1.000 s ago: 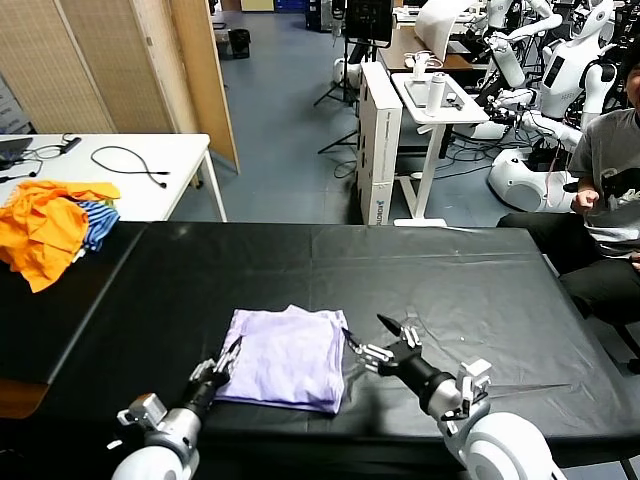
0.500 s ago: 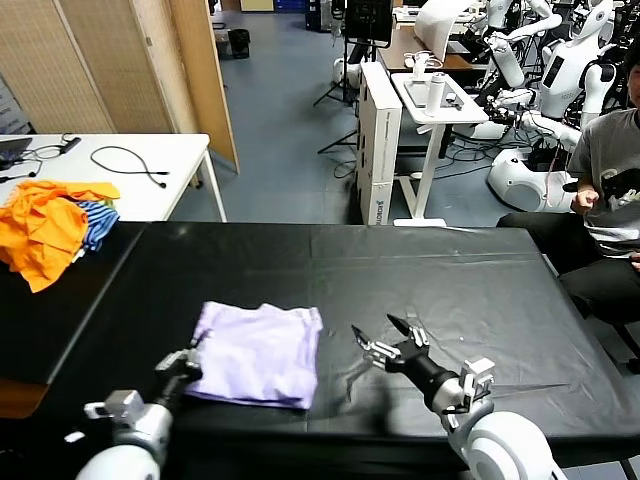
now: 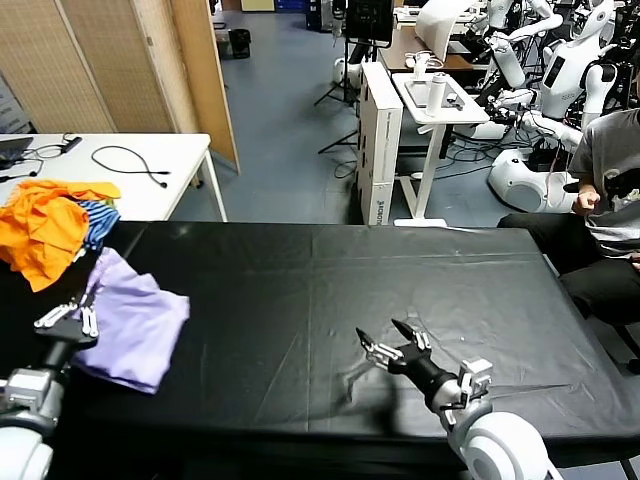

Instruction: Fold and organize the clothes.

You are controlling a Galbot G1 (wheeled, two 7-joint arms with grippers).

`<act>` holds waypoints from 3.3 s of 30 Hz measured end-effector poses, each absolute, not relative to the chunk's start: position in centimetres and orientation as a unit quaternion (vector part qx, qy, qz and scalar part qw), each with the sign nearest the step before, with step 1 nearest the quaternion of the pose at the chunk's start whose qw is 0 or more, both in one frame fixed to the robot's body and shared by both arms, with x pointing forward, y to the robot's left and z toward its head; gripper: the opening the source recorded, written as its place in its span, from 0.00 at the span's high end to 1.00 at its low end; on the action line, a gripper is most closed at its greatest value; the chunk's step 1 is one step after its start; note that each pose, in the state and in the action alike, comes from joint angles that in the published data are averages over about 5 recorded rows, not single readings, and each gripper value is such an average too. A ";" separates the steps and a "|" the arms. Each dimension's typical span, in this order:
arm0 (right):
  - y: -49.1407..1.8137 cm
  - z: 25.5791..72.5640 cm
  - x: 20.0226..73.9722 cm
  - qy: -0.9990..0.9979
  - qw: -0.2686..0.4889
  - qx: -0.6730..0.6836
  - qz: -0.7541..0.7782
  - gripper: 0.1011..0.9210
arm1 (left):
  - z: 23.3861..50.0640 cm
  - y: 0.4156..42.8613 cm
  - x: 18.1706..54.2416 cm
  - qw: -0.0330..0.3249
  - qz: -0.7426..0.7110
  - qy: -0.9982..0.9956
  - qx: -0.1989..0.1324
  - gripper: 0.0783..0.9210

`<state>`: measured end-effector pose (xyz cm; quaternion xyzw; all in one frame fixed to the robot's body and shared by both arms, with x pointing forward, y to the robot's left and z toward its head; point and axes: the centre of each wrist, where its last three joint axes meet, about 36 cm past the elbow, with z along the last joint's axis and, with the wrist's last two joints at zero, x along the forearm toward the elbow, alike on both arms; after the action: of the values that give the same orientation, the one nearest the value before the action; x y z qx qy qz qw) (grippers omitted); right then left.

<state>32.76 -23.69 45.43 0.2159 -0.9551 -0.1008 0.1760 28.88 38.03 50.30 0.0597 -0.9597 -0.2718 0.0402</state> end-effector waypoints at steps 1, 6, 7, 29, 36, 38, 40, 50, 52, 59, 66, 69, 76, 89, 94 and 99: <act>-23.7 45.4 32.7 -0.955 0.176 0.215 -0.100 0.02 | 50.4 37.4 28.8 0.039 -0.273 -0.959 0.059 0.89; -23.8 45.5 32.2 -0.956 0.178 0.213 -0.099 0.02 | 48.3 33.2 28.9 0.063 -0.233 -0.970 0.039 0.89; -23.9 45.6 32.1 -0.956 0.178 0.212 -0.099 0.02 | 47.5 32.2 28.9 0.073 -0.216 -0.973 0.032 0.89; -21.8 44.7 34.3 -0.920 0.256 0.254 -0.154 0.02 | 40.2 14.1 30.2 0.149 0.056 -0.982 -0.105 0.66; -19.1 44.2 35.9 -0.889 0.287 0.293 -0.203 0.02 | 42.3 16.4 29.4 0.082 0.023 -0.989 -0.121 0.17; -18.1 44.0 36.3 -0.883 0.293 0.301 -0.209 0.02 | 43.0 17.4 29.5 0.061 0.011 -0.992 -0.114 0.07; -17.2 43.6 36.6 -0.877 0.301 0.308 -0.213 0.02 | 43.4 18.5 29.7 0.047 0.001 -0.993 -0.104 0.03; -13.9 41.5 37.7 -0.859 0.325 0.324 -0.226 0.46 | 44.4 21.8 29.8 0.015 -0.031 -0.997 -0.067 0.02; -13.9 41.2 37.7 -0.859 0.327 0.322 -0.225 0.60 | 44.5 21.9 29.8 0.011 -0.032 -0.997 -0.065 0.02; -15.6 41.4 37.4 -0.875 0.340 0.290 -0.187 0.95 | 44.4 22.8 29.6 0.003 -0.038 -0.998 -0.047 0.02; -19.8 42.8 37.4 -0.894 0.360 0.240 -0.119 0.95 | 44.0 23.5 29.9 0.015 -0.013 -0.999 -0.033 0.02; -21.4 43.5 37.6 -0.901 0.354 0.227 -0.109 0.94 | 43.9 23.7 29.9 0.031 0.014 -0.999 -0.030 0.02; -23.5 45.8 37.5 -0.920 0.322 0.209 -0.076 0.49 | 43.7 24.9 30.0 0.054 0.038 -0.998 -0.025 0.02; -25.9 49.8 35.0 -0.945 0.271 0.180 -0.019 0.02 | 42.6 25.8 29.1 0.063 0.034 -0.997 -0.006 0.02; -26.6 50.4 32.5 -0.960 0.218 0.178 0.001 0.02 | 43.1 26.6 27.2 0.092 0.024 -0.995 -0.005 0.02; -26.5 48.8 29.2 -0.975 0.153 0.163 0.015 0.02 | 43.3 26.8 24.8 0.123 0.019 -0.992 -0.004 0.02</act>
<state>29.22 -26.51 48.82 0.1629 -0.9745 0.0145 0.1534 24.82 26.76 43.33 -0.0038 -0.9922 0.0187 0.1234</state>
